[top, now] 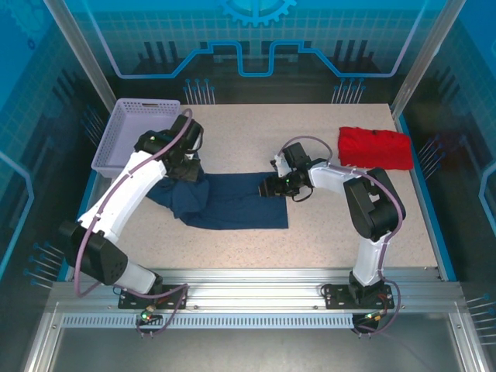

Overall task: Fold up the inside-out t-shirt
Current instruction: Fold the T-shirt at the center of the table, then adjust the T-shirt at the center of the table.

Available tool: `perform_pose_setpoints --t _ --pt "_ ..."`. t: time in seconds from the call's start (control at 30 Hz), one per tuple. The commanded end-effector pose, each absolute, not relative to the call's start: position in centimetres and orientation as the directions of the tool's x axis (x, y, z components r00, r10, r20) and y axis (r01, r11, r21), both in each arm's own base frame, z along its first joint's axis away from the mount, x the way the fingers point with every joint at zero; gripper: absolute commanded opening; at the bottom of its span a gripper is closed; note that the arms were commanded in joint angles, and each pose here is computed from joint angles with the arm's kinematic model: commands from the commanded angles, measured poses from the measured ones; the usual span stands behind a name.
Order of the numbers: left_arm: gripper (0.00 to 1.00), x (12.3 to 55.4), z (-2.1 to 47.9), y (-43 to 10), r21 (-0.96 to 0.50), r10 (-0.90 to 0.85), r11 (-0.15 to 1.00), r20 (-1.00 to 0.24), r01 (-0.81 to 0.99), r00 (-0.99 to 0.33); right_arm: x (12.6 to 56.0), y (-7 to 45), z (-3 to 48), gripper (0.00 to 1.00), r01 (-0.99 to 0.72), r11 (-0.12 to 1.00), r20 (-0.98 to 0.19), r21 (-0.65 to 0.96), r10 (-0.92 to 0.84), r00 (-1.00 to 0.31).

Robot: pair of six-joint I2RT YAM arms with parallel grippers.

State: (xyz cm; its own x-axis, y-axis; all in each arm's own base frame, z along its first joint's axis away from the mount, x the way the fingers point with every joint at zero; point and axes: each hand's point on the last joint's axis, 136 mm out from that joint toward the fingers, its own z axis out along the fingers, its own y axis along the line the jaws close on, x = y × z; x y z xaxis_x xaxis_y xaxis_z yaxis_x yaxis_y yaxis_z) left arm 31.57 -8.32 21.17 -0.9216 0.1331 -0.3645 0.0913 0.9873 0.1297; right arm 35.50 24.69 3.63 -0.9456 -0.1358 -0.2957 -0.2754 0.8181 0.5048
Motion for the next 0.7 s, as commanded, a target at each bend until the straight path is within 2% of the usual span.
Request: perform_pose_setpoints --t 0.0,0.17,0.43,0.67 --pt "0.0 31.0 21.3 -9.7 0.1 0.116 0.991 -0.325 0.088 -0.939 34.9 24.4 2.4 0.66 -0.249 0.817 -0.252 0.519 -0.133 -0.959" --pt "0.0 31.4 20.6 -11.4 0.129 0.166 0.983 -0.293 0.133 -0.942 34.9 24.6 2.5 0.66 -0.251 0.81 -0.252 0.53 -0.132 -0.959" --pt "0.0 32.1 19.2 -10.6 0.375 0.258 0.911 -0.191 0.173 -0.947 35.0 24.9 3.0 0.66 -0.255 0.801 -0.256 0.541 -0.131 -0.958" --pt "0.0 32.7 18.9 -12.9 0.369 0.298 0.904 -0.183 0.216 -0.937 35.0 25.0 3.1 0.67 -0.255 0.796 -0.257 0.549 -0.129 -0.958"
